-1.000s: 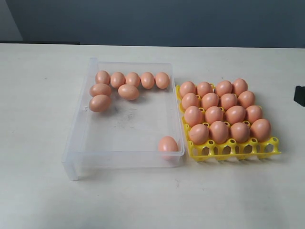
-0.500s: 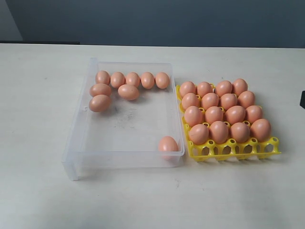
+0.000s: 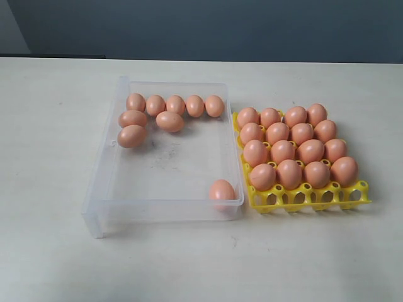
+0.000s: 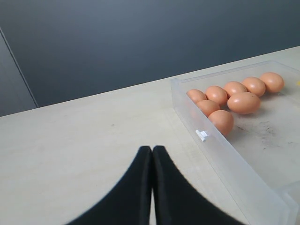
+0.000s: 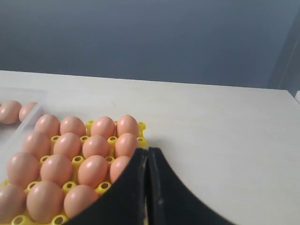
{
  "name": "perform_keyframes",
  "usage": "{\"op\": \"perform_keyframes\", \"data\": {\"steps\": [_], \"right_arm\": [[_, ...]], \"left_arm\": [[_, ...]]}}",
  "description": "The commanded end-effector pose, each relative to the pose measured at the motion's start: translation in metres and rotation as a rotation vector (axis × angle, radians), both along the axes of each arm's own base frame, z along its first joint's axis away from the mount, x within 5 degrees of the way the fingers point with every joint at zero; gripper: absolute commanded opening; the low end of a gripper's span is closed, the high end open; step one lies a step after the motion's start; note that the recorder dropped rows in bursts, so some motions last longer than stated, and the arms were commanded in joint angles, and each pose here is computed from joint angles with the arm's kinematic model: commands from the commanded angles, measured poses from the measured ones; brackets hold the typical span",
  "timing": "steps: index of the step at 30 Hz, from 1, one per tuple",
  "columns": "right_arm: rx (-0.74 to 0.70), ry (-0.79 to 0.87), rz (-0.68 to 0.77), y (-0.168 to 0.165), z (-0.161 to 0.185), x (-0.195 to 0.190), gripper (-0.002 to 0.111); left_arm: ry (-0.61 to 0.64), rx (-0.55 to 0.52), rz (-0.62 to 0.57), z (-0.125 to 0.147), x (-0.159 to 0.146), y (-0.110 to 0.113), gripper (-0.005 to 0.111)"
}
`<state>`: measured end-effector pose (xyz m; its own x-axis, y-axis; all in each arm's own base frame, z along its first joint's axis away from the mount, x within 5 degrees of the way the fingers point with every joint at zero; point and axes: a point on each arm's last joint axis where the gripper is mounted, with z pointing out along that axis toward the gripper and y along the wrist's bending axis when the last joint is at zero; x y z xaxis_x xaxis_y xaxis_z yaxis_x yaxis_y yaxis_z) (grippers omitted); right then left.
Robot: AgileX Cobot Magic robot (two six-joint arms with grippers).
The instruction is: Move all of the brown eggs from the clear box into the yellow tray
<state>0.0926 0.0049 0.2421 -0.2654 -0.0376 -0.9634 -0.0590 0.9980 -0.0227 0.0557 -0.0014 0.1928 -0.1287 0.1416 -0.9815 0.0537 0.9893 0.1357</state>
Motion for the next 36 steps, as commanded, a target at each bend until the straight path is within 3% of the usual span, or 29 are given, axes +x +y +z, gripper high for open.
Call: {"op": "perform_keyframes", "data": {"steps": [1, 11, 36], "right_arm": [[0.013, -0.022, -0.049, -0.004, -0.010, -0.010, -0.001], [0.066, -0.017, -0.122, -0.008, -0.036, -0.025, -0.001], [0.075, -0.050, -0.173, -0.010, -0.057, -0.038, -0.001]], "left_arm": [[-0.016, -0.004, -0.001, 0.002, 0.000, 0.000, 0.000], [-0.016, -0.004, -0.001, 0.002, 0.000, 0.000, 0.000], [-0.016, -0.004, -0.001, 0.002, 0.000, 0.000, 0.000]]}}
